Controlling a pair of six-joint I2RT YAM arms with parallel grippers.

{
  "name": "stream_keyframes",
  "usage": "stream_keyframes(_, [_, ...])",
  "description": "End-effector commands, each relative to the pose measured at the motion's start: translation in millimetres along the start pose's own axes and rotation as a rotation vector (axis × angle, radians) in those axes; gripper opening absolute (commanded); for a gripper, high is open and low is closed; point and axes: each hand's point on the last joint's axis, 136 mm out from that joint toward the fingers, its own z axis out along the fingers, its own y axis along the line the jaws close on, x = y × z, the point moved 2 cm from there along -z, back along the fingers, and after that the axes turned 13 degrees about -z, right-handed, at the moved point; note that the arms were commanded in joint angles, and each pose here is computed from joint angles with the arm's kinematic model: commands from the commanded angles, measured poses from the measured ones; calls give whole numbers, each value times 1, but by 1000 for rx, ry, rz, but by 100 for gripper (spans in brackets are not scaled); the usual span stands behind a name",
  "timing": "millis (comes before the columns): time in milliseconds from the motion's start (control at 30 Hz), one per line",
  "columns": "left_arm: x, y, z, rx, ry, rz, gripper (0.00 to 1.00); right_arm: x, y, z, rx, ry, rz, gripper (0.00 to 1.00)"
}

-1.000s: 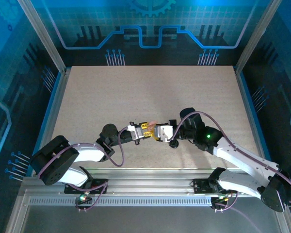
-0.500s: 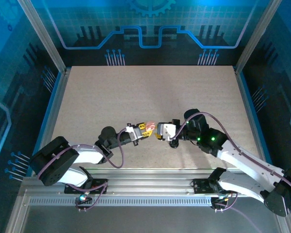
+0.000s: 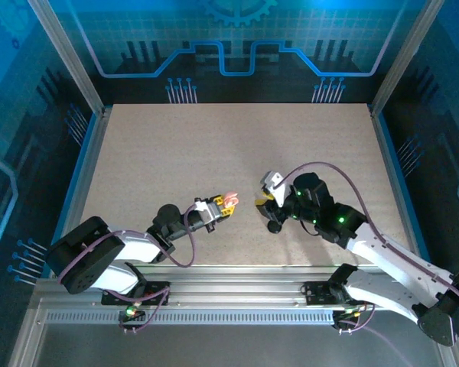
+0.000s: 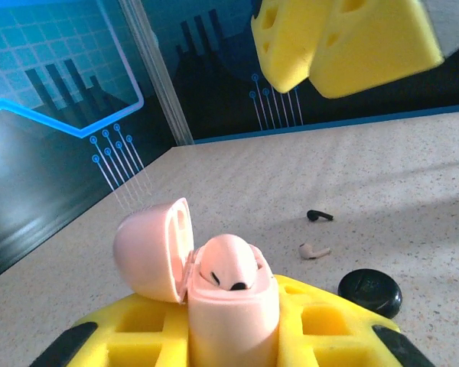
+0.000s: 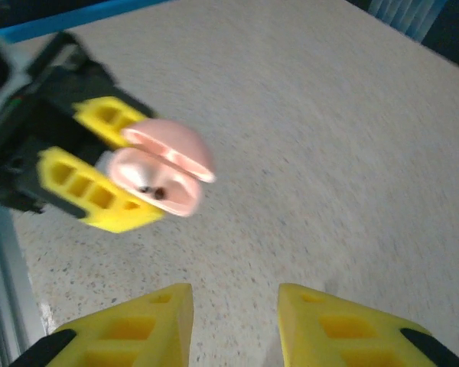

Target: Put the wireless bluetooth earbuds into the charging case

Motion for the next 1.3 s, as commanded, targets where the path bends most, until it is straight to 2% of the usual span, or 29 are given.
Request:
stream_keyframes(0, [-7, 1, -3, -23, -28, -11, 12, 15, -32, -17, 195, 96, 268, 40])
stream_keyframes(67, [-4, 2, -3, -28, -24, -10, 12, 34, -43, -20, 267, 167, 382, 47])
stream_keyframes(333, [4, 5, 2, -42, -15, -13, 13, 95, -65, -10, 282, 424, 770, 44])
stream_keyframes(433, [7, 5, 2, -45, -6, -9, 13, 110, -73, -5, 269, 528, 820, 43])
stream_keyframes(600, [11, 7, 1, -59, 9, -1, 13, 125, -76, 13, 137, 676, 788, 43])
stream_keyframes(867, [17, 10, 1, -72, 53, 13, 13, 149, -86, 37, 25, 925, 575, 39])
stream_keyframes(1033, [19, 11, 2, -76, 69, 17, 12, 160, -86, 48, -43, 996, 481, 38])
stream_keyframes(1267, [21, 11, 0, -77, 81, 20, 13, 170, -76, 67, -113, 1027, 470, 36])
